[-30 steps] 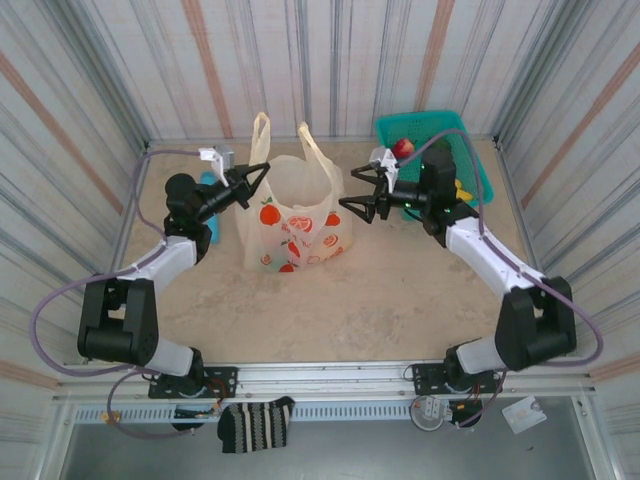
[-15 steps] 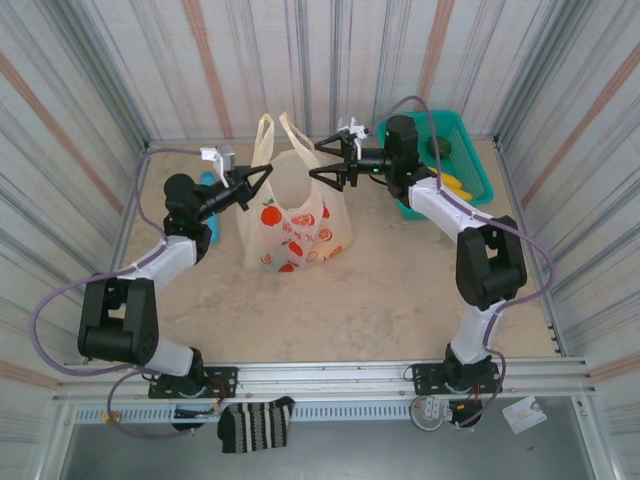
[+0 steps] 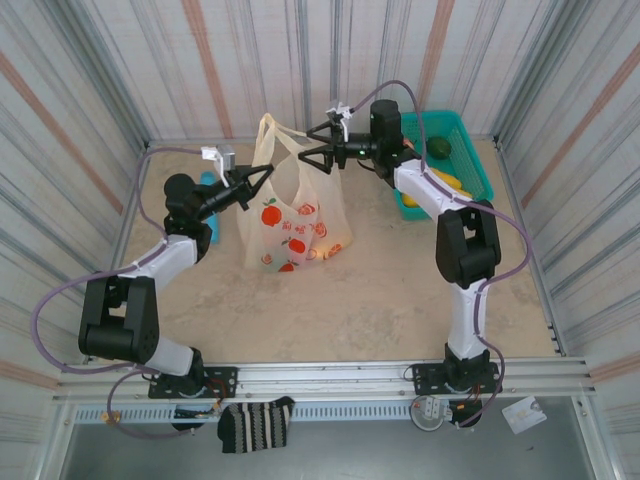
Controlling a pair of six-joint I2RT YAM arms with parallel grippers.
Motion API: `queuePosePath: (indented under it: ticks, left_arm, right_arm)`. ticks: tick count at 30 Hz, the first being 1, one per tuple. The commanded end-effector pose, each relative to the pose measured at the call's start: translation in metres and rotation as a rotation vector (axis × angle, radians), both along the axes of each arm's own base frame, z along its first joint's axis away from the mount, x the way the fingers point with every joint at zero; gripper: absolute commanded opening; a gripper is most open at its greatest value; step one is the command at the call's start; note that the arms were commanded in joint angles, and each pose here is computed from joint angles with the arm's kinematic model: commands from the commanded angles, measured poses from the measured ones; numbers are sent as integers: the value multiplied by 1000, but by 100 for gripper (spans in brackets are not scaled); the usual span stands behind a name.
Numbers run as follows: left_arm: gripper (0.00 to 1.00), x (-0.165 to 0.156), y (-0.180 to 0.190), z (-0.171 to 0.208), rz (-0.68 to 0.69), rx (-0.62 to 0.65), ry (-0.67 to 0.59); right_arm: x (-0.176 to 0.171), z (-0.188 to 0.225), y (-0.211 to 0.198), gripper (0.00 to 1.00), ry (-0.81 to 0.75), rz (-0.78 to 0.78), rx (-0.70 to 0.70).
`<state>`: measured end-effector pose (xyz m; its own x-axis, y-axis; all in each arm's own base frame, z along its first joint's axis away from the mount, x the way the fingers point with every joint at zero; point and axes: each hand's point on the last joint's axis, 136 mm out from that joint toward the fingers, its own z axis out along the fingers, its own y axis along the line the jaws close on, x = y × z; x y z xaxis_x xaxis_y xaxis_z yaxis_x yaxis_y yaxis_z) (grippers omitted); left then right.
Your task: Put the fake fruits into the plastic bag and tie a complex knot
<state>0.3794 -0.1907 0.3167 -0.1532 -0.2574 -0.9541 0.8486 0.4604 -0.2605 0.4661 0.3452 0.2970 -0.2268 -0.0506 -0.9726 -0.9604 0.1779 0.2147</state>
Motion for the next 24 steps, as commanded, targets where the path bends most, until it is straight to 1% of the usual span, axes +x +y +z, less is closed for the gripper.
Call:
queuePosePath:
  ticks: [1,3,6,9,11,13,14,16,19,21,24]
  left_arm:
    - [0,-10,-3,24,-26,-10,-85]
    - [0,-10,-3,25,-23,-11,-90]
    - [0,-10,-2,26,-16,-13,-90]
    - [0,-7,1,26,7,-16,-80]
    - [0,-6,2,26,19,-18,-80]
    - [0,-5,3,27,29,-22,-76]
    - [0,-5,4,27,31,-24,-76]
    - [0,-5,5,30,43,-28,-80]
    - [0,-6,8,31,67,-34,-83]
    - [0,-6,8,32,69,-35,-83]
    - [0,-6,5,30,55,-38,-71]
  right_arm:
    - [-6,-11,8,98,110,33,-32]
    - [-18,-11,12,95,136,80,-36]
    - [-33,-9,14,82,161,120,-38]
    - [-51,-1,10,49,156,155,-36]
    - [-65,7,6,32,111,156,-35]
    - [-75,20,-1,11,47,128,-30]
    - [-78,25,-5,6,18,106,-33]
    - [-83,36,-15,0,-69,32,-36]
    - [-94,52,-30,0,-204,-79,-18]
    - [-105,54,-38,0,-276,-131,-6]
    - [-129,41,-42,0,-369,-137,-41]
